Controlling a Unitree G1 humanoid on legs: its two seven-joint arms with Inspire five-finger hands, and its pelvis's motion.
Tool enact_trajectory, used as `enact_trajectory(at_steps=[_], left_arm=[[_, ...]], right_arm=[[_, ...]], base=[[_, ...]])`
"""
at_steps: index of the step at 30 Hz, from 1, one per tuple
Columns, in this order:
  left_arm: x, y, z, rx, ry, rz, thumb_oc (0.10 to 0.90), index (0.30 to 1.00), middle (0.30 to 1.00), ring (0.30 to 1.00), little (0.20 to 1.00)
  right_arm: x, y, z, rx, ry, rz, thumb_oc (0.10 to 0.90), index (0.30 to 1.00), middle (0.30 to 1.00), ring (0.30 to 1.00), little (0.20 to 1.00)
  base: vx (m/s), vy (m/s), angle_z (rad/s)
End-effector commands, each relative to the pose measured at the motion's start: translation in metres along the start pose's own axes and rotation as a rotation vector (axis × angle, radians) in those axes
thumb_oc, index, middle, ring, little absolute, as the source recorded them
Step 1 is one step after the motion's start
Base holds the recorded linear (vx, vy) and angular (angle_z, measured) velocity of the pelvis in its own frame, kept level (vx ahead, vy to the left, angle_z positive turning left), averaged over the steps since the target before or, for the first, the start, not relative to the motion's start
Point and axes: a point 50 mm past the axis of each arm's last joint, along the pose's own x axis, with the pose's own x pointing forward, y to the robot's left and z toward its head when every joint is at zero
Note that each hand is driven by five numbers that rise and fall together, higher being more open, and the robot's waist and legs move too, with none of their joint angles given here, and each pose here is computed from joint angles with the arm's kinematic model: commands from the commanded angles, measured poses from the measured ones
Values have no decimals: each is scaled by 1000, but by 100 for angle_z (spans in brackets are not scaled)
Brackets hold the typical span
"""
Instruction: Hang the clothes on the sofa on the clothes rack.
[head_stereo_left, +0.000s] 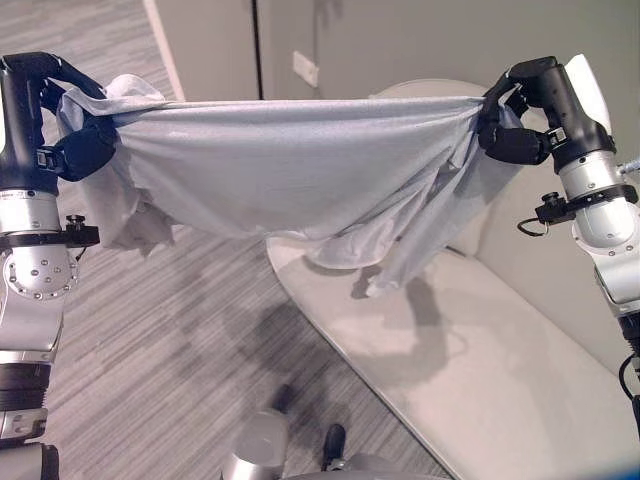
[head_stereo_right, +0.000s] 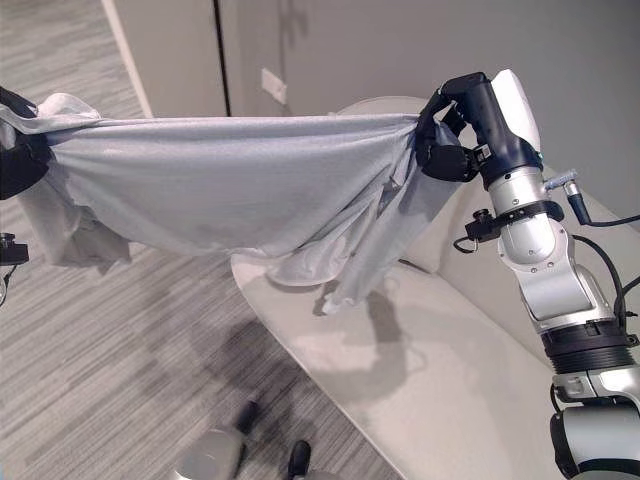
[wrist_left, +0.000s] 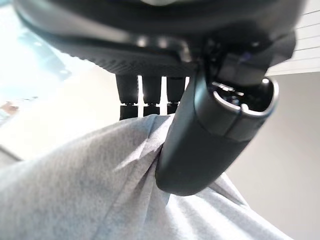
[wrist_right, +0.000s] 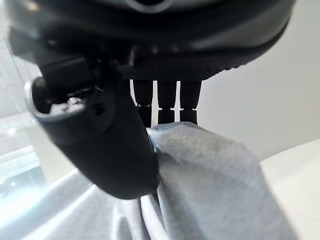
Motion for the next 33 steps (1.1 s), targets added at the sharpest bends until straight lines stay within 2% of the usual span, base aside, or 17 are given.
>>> enact_trajectory(at_steps=[1,4,9,11,20,26,33], left_arm=[[18,38,10,-65,-54,218,400,300,300,300,300],[20,23,19,-84,-91,136,400,300,300,300,300],[22,26,28,-71,-135,113,400,300,300,300,300],[27,16,35,-91,-155,68,400,300,300,300,300],[30,6,44,-94,-176,60,400,300,300,300,300],[21,-13,51,-176,-184,10,400,300,300,300,300],[17,-3,48,-184,-186,28,400,300,300,300,300]], right_arm=[[-7,-73,-4,4,9,-334,400,300,300,300,300],[-22,-77,-14,-38,54,-353,400,300,300,300,300],[-25,-75,-14,-29,59,-384,400,300,300,300,300],[-31,-80,-16,-41,60,-375,400,300,300,300,300],[-35,-93,-12,-27,37,-388,400,300,300,300,300],[-45,-94,-10,-49,30,-362,400,300,300,300,300],[-44,-94,0,-73,-6,-338,400,300,300,300,300]], base=[[248,567,46],[335,769,37],[218,533,10],[325,365,19],[314,136,44],[407,-26,61],[176,-3,-13]])
